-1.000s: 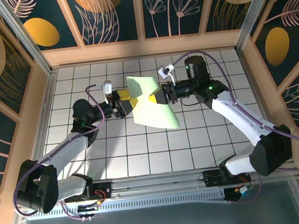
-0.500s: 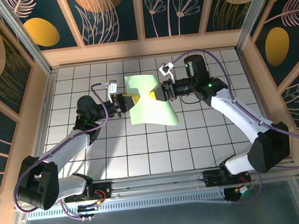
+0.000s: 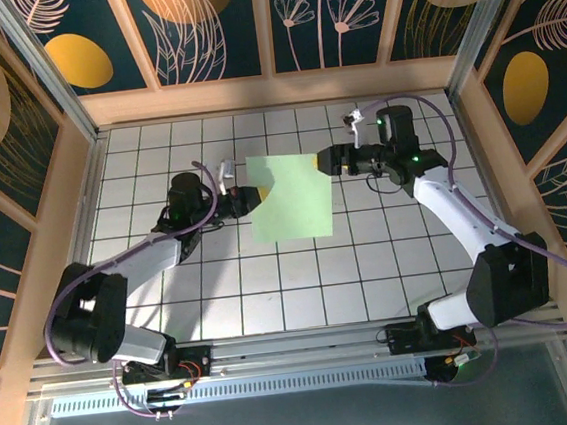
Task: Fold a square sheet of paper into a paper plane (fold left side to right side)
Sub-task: Place a square sheet of paper at the center of the table.
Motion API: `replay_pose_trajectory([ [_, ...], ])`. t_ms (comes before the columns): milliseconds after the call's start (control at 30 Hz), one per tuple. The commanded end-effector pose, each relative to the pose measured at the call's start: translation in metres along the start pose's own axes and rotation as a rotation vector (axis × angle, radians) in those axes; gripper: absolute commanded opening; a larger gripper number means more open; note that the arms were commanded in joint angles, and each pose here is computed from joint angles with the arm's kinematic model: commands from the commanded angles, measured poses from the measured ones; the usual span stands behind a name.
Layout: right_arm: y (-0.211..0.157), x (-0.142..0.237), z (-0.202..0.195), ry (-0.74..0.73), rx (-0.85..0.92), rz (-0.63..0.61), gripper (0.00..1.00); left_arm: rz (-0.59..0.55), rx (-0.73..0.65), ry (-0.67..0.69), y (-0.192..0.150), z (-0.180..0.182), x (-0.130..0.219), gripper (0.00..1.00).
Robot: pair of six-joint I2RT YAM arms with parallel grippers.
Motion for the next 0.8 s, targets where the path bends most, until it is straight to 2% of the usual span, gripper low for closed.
replay_pose_trajectory([
  [0,-0.018,-0.004,-0.041,-0.167,-0.106,0.029,0.72,0.091,0.134,0.097,-0.026,0.038,-0.007,0.00],
  [200,-0.041,-0.015,-0.065,-0.226,-0.170,0.065,0.70,0.168,0.187,0.279,-0.048,0.090,-0.015,0.00],
  [367,-0.062,-0.027,-0.072,-0.203,-0.219,0.116,0.61,0.185,0.177,0.373,-0.049,0.105,-0.015,0.00],
  [433,-0.072,-0.033,-0.074,-0.192,-0.247,0.142,0.53,0.199,0.196,0.403,-0.055,0.116,-0.016,0.00],
  [667,-0.104,-0.060,-0.072,-0.120,-0.334,0.210,0.27,0.170,0.198,0.432,-0.051,0.117,-0.013,0.00],
  [767,-0.114,-0.072,-0.070,-0.097,-0.357,0.234,0.10,0.164,0.205,0.461,-0.052,0.121,-0.010,0.00],
])
Point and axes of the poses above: each hand's point on the last joint's axis, 136 mm out from that joint toward the fingers, its own x axis back along the fingers, its own z axis along the line the jaws close on, y = z × x, the point moved 3 cm from there along x, back along the fingers
